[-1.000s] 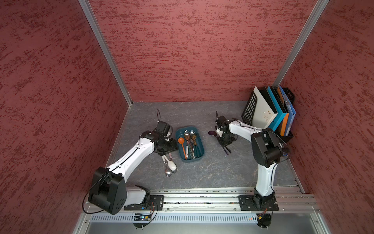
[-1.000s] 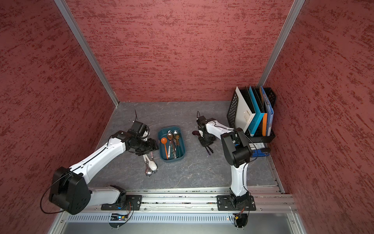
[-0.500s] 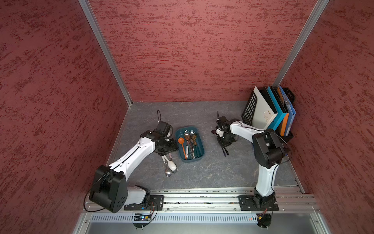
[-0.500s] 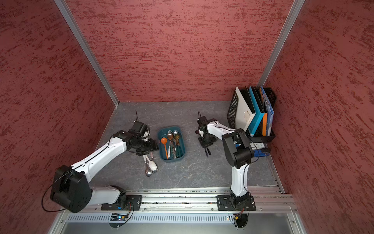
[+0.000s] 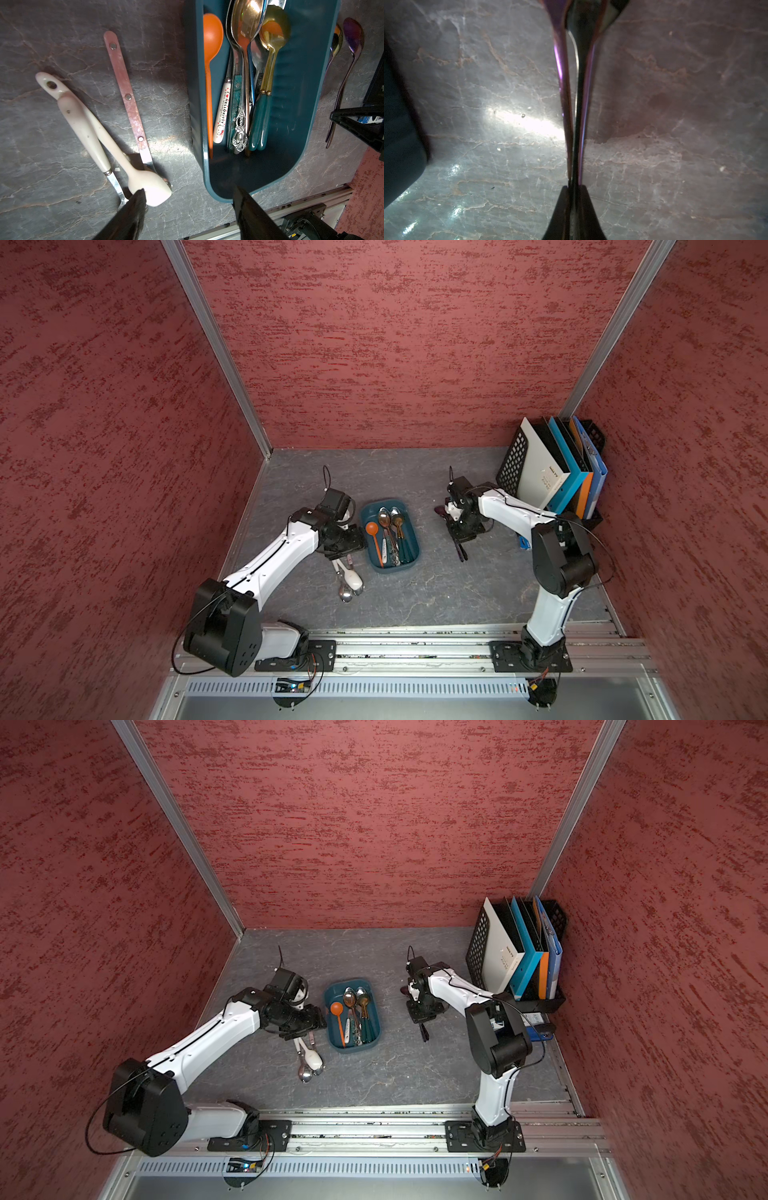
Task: Put the spoon into the storage box
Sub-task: Adjust the spoon at the center of the board.
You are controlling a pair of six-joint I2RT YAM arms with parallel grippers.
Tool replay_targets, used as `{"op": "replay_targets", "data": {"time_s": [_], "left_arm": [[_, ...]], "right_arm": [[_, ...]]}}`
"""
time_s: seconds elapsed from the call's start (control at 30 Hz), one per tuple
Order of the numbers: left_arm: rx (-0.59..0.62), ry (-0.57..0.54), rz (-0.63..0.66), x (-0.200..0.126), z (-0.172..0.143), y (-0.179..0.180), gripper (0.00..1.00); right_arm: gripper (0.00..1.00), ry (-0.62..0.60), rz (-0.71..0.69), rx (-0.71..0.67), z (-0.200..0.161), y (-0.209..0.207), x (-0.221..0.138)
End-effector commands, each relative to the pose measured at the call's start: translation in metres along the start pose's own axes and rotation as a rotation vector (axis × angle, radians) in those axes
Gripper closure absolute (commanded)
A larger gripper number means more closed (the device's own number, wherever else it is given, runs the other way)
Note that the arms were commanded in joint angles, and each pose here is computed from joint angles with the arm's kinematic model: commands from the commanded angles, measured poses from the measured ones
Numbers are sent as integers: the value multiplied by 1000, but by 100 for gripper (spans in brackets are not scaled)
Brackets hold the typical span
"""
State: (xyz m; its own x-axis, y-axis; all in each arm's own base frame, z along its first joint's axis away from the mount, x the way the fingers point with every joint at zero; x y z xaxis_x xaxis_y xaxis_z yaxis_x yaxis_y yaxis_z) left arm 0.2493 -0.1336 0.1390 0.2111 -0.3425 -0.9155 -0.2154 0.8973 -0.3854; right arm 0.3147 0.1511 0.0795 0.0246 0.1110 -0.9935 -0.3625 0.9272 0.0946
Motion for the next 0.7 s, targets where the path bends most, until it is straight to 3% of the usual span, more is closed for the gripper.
{"op": "replay_targets", "data": {"time_s": [0.0,0.17,0.37,0.5,0.6,0.67], "left_arm": [[23,3,-13,2,1,-4,30],[25,6,-15,4,1,-4,30],[25,7,-15,4,0,-3,30],[24,8,-13,5,-1,-1,30],[21,11,-15,6,-2,-1,30],[19,11,-14,7,-2,-1,30]], "right_arm": [[91,-20,66,31,-7,15,-6],[90,-22,167,66,-14,30,2],[88,9,170,47,-21,39,15],[80,-14,164,25,-18,43,10],[68,-23,159,6,-16,44,7],[68,-26,115,5,-14,38,7]]}}
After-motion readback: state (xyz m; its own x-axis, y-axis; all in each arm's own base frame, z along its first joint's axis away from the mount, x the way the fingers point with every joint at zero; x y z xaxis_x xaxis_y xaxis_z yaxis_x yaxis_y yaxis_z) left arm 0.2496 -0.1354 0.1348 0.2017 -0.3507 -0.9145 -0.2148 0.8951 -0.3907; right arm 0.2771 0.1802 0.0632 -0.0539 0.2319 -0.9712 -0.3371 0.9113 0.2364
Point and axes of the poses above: each gripper's point midway between its finger pads, its own x axis out along the fingers, its own y axis along the line the jaws close on, z = x × y, the point moved 3 cm from there along -x, back along the fingers, and after that the axes turned 4 degrees about -x, right-handed, at the moved point
